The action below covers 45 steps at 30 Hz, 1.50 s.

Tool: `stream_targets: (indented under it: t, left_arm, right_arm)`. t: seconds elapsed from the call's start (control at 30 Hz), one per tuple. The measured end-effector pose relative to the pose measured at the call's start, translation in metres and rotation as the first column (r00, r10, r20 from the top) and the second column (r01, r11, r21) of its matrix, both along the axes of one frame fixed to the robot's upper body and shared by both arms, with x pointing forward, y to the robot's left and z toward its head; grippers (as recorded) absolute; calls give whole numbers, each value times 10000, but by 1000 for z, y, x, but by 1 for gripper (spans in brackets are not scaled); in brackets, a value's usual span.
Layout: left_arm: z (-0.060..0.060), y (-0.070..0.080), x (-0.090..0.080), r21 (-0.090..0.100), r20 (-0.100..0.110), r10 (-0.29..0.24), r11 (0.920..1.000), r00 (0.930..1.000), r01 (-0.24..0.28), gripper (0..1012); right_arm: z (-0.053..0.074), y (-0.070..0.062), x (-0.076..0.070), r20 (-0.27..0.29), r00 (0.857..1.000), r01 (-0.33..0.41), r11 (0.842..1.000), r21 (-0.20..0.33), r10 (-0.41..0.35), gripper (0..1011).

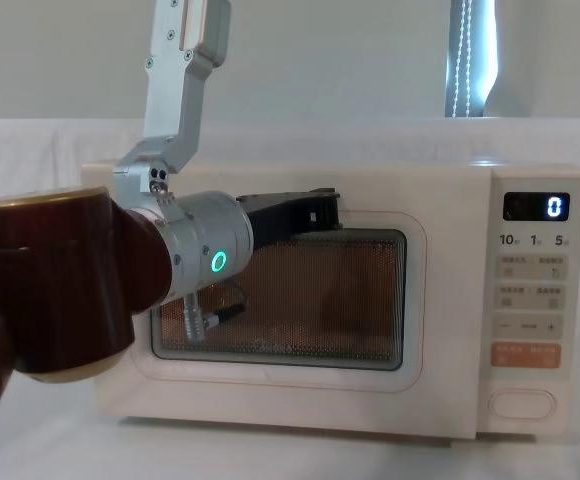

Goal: Press the button to open the microwave door with one hand; close the microwave door with the other hand.

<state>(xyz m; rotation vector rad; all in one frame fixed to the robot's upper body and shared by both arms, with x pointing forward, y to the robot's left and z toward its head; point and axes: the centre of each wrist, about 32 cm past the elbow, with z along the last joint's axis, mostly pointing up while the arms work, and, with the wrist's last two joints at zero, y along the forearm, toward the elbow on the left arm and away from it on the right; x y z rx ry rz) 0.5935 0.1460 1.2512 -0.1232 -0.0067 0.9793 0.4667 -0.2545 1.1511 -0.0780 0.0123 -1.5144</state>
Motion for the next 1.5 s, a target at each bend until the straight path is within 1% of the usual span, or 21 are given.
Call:
stream_targets:
  t: [0.43, 0.57, 0.97, 1.13, 1.27, 1.37, 1.4, 1.43, 1.5]
  left_arm:
    - [-1, -4, 5, -72, -74, 140, 9999, 9999, -140, 0]
    - [-2, -5, 6, -69, -121, 148, 9999, 9998, -149, 0]
    - [-3, -6, 7, -108, -166, 209, 9997, 9996, -211, 0]
    - [-4, -5, 2, -173, -196, 305, 9994, 9993, -308, 0]
    - [-4, -2, -5, -206, -195, 395, 9990, 9990, -399, 0]
    - [-2, 3, -14, -302, -189, 536, 9981, 9984, -541, 0]
    - [-2, 3, -14, -302, -189, 536, 9981, 9984, -541, 0]
    - [-2, 5, -18, -348, -160, 584, 9977, 9982, -589, 0]
    - [-1, 9, -25, -373, -117, 660, 9971, 9977, -664, 0]
  right_arm:
    - [0, 0, 0, 1, 10000, -1, 10000, 0, 1, 1002]
    - [0, 0, 0, 2, 10000, 0, 10000, -1, 0, 1002]
    - [0, 0, 0, 2, 10000, -1, 10000, 1, 1, 1002]
    - [0, 0, 0, 1, 10000, -1, 10000, 0, 1, 1002]
    - [0, 0, 0, 1, 10000, -1, 10000, 0, 1, 1002]
    - [0, 0, 0, 0, 10000, -1, 10000, 0, 1, 1002]
    - [0, 0, 0, 1, 10000, -1, 10000, 0, 1, 1002]
    - [0, 0, 0, 1, 10000, -1, 10000, 0, 1, 1002]
    - [0, 0, 0, 1, 10000, -1, 10000, 0, 1, 1002]
